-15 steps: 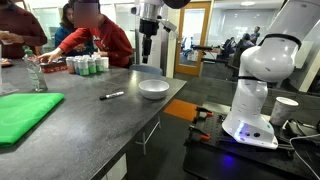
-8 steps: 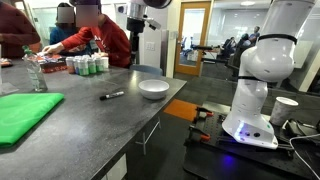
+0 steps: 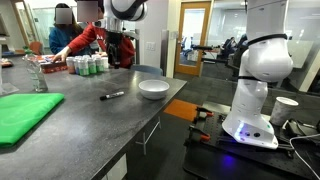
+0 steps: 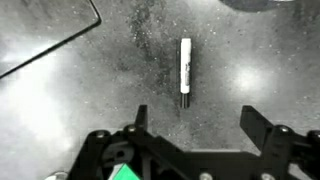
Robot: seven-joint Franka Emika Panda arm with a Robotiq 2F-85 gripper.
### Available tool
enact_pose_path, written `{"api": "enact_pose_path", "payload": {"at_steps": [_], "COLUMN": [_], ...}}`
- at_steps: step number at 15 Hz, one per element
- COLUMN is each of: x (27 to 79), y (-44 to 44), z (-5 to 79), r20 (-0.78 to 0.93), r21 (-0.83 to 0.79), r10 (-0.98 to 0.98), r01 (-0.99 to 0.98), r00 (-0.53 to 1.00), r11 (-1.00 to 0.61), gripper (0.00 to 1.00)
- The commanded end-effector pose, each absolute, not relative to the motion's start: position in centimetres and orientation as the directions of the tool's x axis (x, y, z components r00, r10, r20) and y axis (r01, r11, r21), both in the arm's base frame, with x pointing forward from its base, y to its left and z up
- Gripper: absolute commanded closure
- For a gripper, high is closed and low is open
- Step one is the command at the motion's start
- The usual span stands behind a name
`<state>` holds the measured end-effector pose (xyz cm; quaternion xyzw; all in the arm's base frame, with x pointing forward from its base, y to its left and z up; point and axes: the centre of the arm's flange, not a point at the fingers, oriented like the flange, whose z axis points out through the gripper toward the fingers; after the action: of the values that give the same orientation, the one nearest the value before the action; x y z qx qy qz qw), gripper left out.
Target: Put the black marker inside the grey bowl
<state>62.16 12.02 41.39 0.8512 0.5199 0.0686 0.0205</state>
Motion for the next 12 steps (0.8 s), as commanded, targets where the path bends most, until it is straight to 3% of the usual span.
{"api": "enact_pose_path", "payload": {"at_steps": [1, 6, 12], "x": [65.0, 64.4, 63.5], "y": [12.0, 10.7, 11.6], "z": [40.2, 36.4, 33.6], "r20": [0.068, 0.045, 0.031], "r21": [0.053, -0.025, 0.007], "r10": [0.923, 0.911, 0.908], "r01": [0.923, 0.912, 0.908], "r00": [0.378, 0.409, 0.419], "r11": [-0.381, -0.409, -0.419], "gripper": [0.0, 0.0, 0.0]}}
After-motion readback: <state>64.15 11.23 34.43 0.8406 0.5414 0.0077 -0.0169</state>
